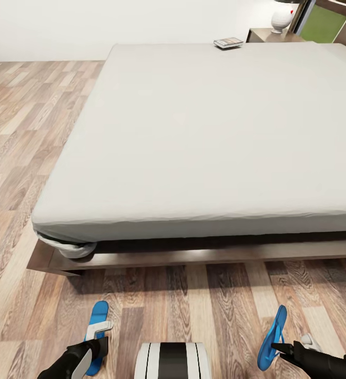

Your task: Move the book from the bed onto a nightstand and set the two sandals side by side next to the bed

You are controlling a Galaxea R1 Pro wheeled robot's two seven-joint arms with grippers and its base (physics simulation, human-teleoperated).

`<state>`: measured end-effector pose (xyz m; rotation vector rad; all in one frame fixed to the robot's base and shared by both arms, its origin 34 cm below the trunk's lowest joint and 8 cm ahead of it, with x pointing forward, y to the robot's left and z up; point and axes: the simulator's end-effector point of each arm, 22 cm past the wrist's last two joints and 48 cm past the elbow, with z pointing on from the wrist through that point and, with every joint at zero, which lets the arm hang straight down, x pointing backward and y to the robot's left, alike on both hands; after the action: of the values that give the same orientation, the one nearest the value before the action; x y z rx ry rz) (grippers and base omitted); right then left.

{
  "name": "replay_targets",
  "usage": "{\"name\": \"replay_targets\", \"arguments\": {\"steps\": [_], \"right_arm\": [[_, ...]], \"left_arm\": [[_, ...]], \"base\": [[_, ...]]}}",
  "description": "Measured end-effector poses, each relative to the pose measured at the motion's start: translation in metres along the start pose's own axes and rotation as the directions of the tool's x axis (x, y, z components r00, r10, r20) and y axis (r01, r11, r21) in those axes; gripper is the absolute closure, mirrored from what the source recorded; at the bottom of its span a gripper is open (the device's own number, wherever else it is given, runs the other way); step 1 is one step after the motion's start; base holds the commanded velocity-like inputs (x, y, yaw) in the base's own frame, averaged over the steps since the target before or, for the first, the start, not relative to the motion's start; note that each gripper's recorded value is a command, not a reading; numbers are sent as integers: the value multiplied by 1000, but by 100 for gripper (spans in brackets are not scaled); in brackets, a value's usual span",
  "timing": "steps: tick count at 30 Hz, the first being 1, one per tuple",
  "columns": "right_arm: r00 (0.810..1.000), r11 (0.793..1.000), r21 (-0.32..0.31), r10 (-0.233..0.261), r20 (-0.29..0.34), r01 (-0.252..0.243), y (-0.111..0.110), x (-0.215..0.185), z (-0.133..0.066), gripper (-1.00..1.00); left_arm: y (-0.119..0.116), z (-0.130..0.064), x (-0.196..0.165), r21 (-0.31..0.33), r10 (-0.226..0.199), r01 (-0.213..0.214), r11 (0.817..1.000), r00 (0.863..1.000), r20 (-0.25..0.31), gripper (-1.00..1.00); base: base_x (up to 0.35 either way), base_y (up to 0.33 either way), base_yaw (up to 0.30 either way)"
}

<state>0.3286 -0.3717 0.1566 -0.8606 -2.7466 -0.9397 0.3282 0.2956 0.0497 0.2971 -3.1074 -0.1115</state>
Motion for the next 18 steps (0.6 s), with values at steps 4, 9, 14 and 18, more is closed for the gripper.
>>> {"name": "replay_targets", "arguments": {"steps": [4, 9, 14, 18], "right_arm": [[1000, 1000, 0, 0, 0, 0, 0, 0, 0, 100], [1000, 1000, 11, 11, -14, -11, -7, 4, 4, 100], [1000, 1000, 16, 20, -21, -19, -11, 7, 6, 100], [1000, 1000, 16, 20, -21, -19, -11, 7, 6, 100]], "left_arm": [[0, 0, 0, 1, -1, 1, 1000, 1000, 1, 100], [2, 6, 9, -3, 0, 0, 1000, 1000, -19, 100], [3, 9, 14, -6, 1, -1, 1000, 1000, -31, 100], [3, 9, 14, -6, 1, -1, 1000, 1000, -30, 100]], "base": [[0, 0, 0], [0, 0, 0], [0, 0, 0], [0, 0, 0]]}}
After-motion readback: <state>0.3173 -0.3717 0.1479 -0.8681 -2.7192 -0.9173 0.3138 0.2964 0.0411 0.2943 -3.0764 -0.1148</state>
